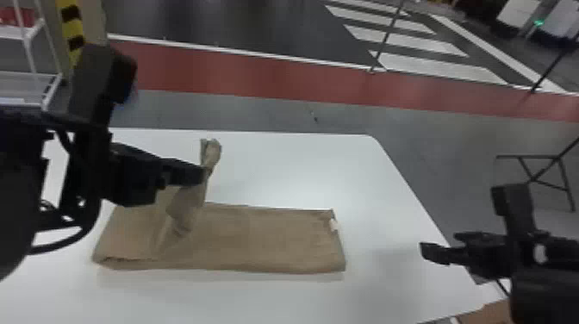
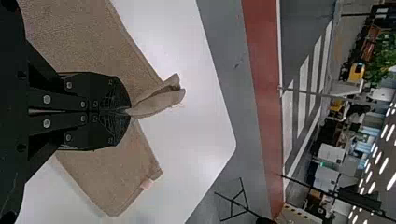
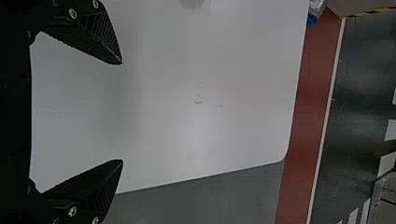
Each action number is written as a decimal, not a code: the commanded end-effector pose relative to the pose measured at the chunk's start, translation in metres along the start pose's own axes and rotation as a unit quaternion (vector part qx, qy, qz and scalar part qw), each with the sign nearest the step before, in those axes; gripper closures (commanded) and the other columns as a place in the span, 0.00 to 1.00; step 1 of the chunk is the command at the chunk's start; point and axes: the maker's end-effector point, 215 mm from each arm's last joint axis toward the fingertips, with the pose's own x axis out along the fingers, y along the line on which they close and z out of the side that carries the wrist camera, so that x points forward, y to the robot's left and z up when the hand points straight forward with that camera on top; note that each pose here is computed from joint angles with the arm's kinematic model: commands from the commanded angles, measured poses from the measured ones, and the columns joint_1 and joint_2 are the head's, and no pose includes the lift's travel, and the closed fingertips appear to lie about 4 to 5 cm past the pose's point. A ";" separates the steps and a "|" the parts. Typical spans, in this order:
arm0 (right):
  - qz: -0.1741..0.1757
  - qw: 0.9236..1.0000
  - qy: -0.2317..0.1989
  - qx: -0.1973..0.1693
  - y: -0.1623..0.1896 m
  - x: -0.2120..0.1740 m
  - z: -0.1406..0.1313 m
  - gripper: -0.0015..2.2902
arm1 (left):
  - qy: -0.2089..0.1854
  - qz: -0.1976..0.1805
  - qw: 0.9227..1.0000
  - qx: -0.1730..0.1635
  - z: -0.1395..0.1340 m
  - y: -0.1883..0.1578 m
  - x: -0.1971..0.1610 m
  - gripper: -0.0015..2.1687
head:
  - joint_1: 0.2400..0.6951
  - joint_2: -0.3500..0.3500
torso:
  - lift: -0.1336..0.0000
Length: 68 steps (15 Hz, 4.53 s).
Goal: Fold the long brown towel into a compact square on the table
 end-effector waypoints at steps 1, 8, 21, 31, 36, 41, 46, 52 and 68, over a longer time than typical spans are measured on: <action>0.001 1.000 0.003 0.000 0.001 0.000 -0.004 0.06 | 0.039 -0.003 0.999 0.002 -0.032 -0.017 0.020 0.51 | 1.00 0.00 | 0.07; -0.001 1.000 -0.009 0.000 0.003 -0.009 0.007 0.06 | 0.052 0.017 0.998 0.016 -0.047 -0.030 0.031 0.02 | 1.00 0.00 | 0.07; 0.157 0.987 -0.043 0.011 0.262 0.013 0.076 0.07 | 0.083 0.106 0.985 -0.113 -0.152 0.115 -0.061 0.02 | 1.00 0.18 | 0.07; 0.186 0.980 -0.017 -0.073 0.336 0.059 0.058 0.09 | 0.101 0.101 0.981 -0.128 -0.185 0.105 -0.068 0.02 | 1.00 0.47 | 0.07; 0.199 0.976 -0.008 -0.090 0.354 0.070 0.045 0.10 | 0.108 0.101 0.980 -0.134 -0.198 0.101 -0.072 0.02 | 1.00 0.51 | 0.07; 0.203 0.974 -0.010 -0.101 0.364 0.072 0.045 0.15 | 0.110 0.100 0.980 -0.134 -0.204 0.094 -0.075 0.02 | 1.00 0.54 | 0.07; 0.206 0.973 -0.003 -0.106 0.370 0.073 0.040 0.17 | 0.111 0.097 0.980 -0.136 -0.208 0.092 -0.078 0.03 | 1.00 0.55 | 0.07; 0.201 0.973 -0.005 -0.110 0.370 0.074 0.041 0.21 | 0.111 0.095 0.979 -0.139 -0.211 0.091 -0.080 0.04 | 1.00 0.56 | 0.07; 0.195 0.974 -0.031 -0.108 0.363 0.068 0.068 0.32 | 0.114 0.090 0.979 -0.143 -0.216 0.089 -0.081 0.04 | 1.00 0.56 | 0.07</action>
